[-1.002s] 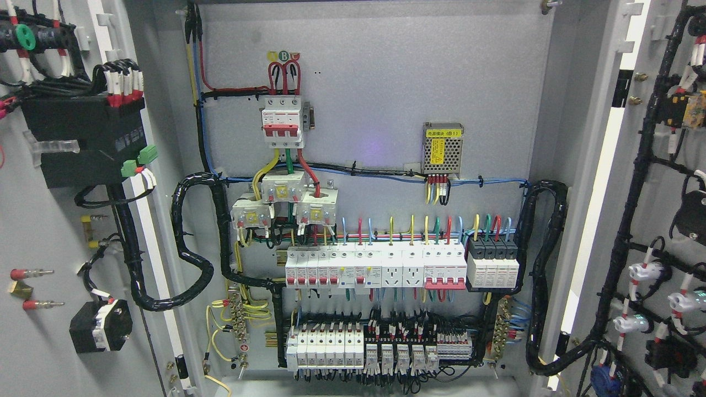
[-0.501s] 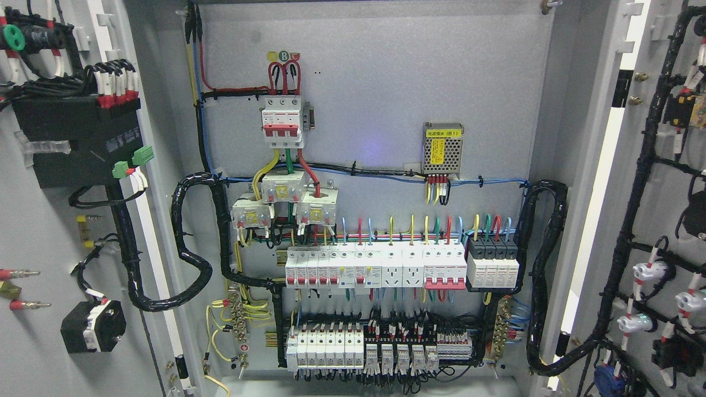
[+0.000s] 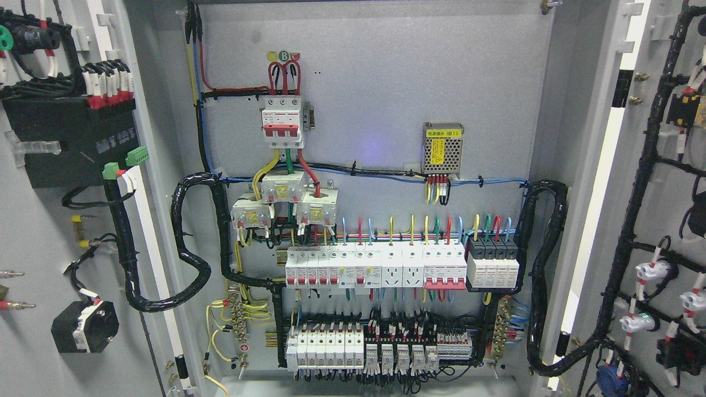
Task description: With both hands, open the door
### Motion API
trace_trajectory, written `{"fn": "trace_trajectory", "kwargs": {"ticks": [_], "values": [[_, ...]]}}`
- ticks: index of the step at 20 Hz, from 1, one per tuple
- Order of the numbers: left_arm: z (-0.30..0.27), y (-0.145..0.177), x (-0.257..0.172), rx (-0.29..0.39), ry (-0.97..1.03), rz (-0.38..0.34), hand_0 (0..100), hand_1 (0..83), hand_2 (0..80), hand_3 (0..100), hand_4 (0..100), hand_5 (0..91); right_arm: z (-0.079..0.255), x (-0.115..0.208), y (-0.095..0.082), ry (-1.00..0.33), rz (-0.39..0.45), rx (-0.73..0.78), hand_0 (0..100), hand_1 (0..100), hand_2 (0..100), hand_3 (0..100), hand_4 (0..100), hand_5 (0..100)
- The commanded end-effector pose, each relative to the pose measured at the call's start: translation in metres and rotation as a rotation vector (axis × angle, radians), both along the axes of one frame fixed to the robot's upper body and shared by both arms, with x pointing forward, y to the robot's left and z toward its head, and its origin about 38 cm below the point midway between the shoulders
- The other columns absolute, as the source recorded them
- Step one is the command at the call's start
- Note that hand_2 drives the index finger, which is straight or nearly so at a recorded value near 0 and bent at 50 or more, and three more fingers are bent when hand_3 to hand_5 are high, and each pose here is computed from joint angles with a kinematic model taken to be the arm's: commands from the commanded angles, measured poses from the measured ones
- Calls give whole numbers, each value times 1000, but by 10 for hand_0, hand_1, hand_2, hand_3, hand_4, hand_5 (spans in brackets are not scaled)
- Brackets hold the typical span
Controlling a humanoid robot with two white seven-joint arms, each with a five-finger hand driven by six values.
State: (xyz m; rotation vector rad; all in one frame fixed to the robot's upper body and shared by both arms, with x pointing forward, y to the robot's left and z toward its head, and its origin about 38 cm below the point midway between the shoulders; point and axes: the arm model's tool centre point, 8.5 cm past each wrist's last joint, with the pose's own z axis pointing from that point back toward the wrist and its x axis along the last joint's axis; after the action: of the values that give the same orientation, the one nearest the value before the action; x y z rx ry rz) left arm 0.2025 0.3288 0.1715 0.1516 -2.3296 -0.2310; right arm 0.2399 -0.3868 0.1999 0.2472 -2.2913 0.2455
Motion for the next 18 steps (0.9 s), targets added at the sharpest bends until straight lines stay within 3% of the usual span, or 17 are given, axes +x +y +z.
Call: {"fn": "trace_trajectory", "kwargs": {"ticks": [1, 18], "values": [[11, 26, -17, 50, -165, 57, 0, 0, 0, 0, 31, 0, 1, 1, -11, 12, -18, 4, 107, 0, 0, 0, 0, 0], [4, 87, 0, 12, -34, 175, 0, 0, 0, 0, 31, 0, 0, 0, -24, 23, -48, -3, 106, 0, 0, 0, 0, 0]]}}
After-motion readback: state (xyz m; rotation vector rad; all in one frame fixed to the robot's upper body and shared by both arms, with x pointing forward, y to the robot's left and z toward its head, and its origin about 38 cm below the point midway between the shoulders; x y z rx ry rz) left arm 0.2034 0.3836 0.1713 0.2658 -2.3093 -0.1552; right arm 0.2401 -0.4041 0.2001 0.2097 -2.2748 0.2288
